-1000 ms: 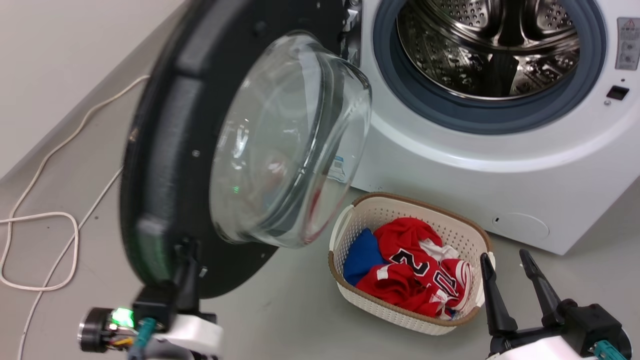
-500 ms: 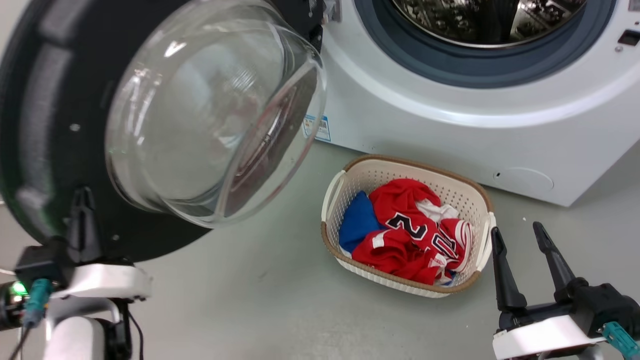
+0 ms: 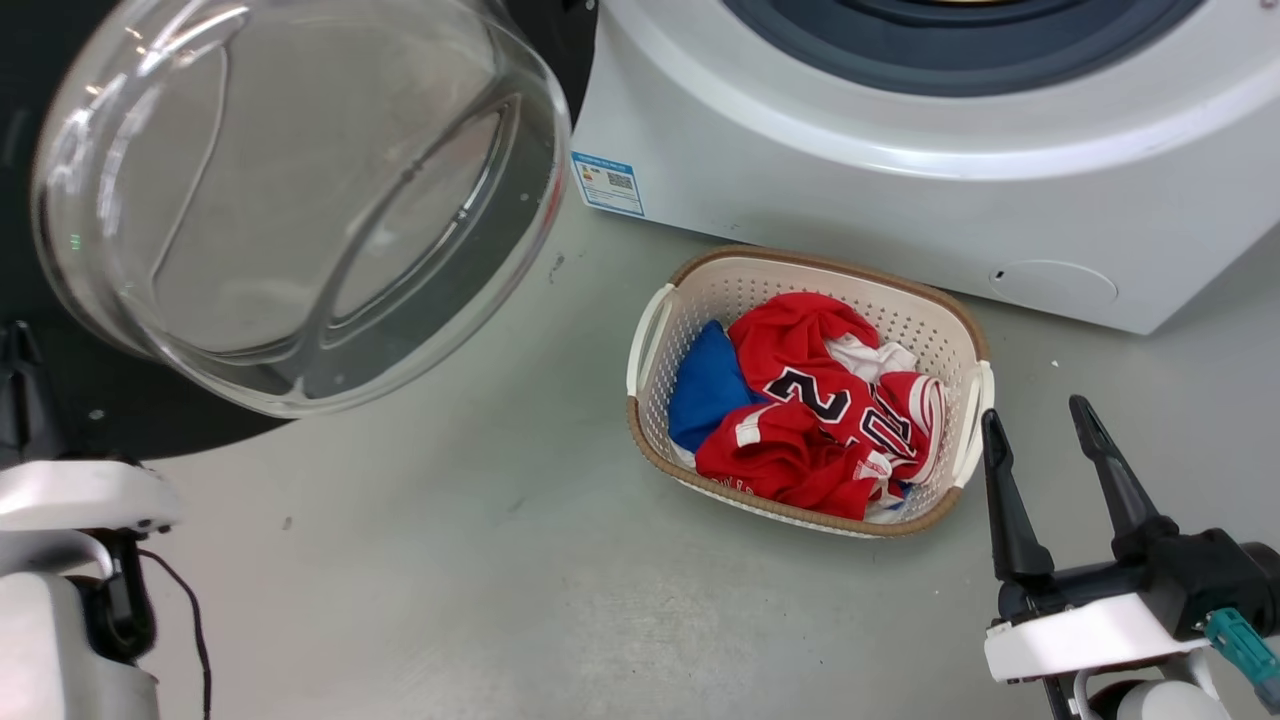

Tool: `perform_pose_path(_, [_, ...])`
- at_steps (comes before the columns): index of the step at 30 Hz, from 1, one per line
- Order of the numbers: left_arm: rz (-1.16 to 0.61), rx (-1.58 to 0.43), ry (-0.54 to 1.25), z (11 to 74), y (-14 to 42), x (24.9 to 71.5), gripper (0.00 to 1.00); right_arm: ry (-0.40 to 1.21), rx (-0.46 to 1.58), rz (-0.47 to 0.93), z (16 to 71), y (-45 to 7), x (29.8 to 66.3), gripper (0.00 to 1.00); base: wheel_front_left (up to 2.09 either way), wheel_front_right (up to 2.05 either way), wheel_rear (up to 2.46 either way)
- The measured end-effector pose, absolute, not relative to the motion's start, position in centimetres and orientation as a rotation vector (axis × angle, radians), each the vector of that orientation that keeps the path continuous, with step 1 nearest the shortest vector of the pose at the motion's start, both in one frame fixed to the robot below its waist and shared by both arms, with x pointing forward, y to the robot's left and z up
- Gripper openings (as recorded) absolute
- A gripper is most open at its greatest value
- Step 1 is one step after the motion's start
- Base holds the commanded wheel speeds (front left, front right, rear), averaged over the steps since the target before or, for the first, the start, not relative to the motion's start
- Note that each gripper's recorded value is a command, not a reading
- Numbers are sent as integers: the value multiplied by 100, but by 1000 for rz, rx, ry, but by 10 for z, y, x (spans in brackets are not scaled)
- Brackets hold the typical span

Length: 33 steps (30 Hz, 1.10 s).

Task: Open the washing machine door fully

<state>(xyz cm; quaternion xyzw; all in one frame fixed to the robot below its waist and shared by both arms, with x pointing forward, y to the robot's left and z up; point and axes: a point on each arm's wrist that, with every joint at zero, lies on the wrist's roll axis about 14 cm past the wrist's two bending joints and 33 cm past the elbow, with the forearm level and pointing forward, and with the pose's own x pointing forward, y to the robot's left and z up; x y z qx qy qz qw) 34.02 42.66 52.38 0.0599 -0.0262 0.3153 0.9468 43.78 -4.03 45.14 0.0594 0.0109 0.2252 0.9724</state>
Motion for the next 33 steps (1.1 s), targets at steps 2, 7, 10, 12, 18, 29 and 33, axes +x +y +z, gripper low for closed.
perform_pose_path(2, [653,117,-38,520,435,343,0,23,116,454,450,-40,439,100,0,0,0])
perform_pose_path(7, [683,120,-11,515,454,350,0,30,106,427,445,-50,443,100,0,0,0])
perform_pose_path(10, [695,113,2,513,464,354,0,32,102,414,443,-54,445,100,0,0,0])
perform_pose_path(12, [706,103,4,512,469,356,0,32,100,408,442,-56,446,100,0,0,0])
perform_pose_path(18, [727,91,34,504,481,360,0,35,94,398,440,-60,448,100,0,0,0])
perform_pose_path(29, [724,79,25,506,482,360,0,19,94,358,448,-74,447,100,0,0,0])
perform_pose_path(33, [706,93,-5,516,477,354,0,-6,91,339,460,-81,444,100,0,0,0])
